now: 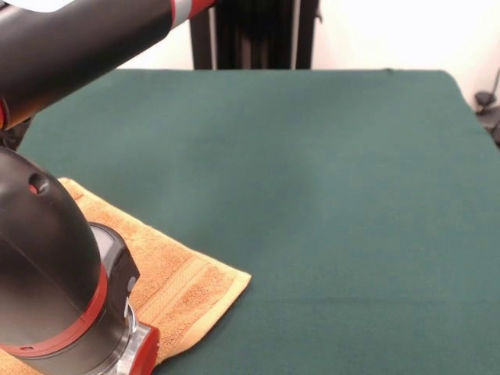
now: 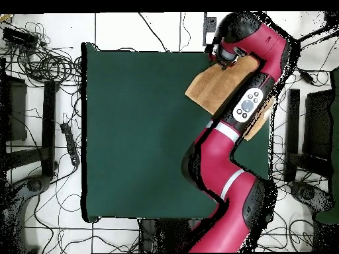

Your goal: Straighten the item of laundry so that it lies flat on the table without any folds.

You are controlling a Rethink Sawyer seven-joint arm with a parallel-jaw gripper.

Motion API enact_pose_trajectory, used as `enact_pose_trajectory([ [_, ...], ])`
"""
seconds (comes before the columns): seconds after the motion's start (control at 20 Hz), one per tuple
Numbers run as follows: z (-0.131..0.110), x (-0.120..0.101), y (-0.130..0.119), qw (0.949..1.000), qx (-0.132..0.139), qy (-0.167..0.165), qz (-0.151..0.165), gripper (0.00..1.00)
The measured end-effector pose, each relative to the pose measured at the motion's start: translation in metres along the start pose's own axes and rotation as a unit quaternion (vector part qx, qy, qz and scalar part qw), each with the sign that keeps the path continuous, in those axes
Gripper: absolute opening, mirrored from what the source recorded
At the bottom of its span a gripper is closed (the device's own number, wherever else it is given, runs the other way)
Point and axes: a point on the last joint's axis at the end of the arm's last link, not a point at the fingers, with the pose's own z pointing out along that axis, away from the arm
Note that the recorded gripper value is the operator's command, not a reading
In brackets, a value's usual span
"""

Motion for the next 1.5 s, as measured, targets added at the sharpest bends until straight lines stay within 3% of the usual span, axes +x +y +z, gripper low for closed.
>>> enact_pose_trajectory([
  [1.0, 0.000, -0.004, -0.008, 0.9999, -0.014, 0.002, 0.009, 1.00],
  [1.05, 0.000, -0.004, -0.010, 0.9999, -0.014, 0.002, 0.010, 0.00],
  [1.5, -0.001, -0.005, -0.012, 0.9996, -0.023, 0.002, 0.013, 0.00],
])
